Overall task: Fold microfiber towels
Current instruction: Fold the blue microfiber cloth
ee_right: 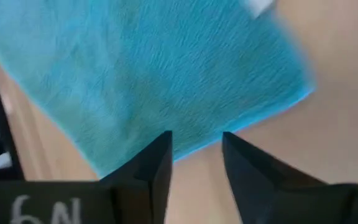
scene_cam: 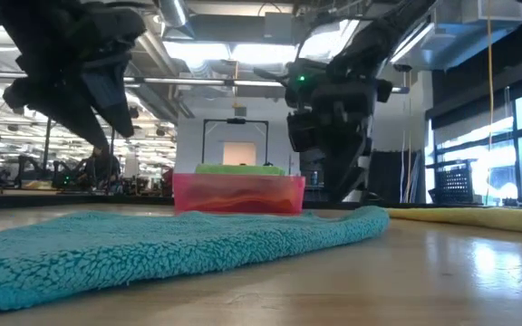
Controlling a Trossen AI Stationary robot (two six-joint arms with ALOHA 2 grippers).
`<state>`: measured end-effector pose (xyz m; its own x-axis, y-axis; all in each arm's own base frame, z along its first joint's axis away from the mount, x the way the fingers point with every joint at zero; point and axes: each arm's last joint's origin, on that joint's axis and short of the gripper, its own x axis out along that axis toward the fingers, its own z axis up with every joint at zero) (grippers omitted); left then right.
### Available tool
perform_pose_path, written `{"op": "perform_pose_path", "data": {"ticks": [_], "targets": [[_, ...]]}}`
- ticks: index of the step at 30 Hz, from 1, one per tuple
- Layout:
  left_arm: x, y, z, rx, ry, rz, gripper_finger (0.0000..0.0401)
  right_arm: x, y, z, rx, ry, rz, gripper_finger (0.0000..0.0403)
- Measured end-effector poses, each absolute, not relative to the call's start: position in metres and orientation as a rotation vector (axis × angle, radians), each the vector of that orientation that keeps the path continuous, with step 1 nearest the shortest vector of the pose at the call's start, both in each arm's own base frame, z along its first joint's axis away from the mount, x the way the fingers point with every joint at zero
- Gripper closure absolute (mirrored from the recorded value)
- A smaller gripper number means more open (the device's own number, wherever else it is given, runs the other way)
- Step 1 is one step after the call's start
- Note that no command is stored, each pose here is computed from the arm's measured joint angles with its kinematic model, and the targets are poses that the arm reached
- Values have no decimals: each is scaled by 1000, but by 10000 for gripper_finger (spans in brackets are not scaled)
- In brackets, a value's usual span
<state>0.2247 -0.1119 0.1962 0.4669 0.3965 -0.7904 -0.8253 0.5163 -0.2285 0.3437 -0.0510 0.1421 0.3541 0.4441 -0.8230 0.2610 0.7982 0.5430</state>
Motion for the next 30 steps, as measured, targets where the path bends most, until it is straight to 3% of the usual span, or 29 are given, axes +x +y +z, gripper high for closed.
{"op": "perform_pose_path", "data": {"ticks": [4,12,19,24,30], "targets": [[224,-113,195,-665,791,800,187,341,-72,145,545,1189,100,262],[213,-111,192,-568,966,802,187,344,-78,145,296,1121,251,260],[202,-108,191,-509,1051,860,187,350,-70,145,115,1069,286,207],[202,-106,191,-484,1026,869,187,345,-74,137,176,1090,208,177],[215,-100,191,-461,1035,776,191,337,-71,126,265,1103,190,180]]}}
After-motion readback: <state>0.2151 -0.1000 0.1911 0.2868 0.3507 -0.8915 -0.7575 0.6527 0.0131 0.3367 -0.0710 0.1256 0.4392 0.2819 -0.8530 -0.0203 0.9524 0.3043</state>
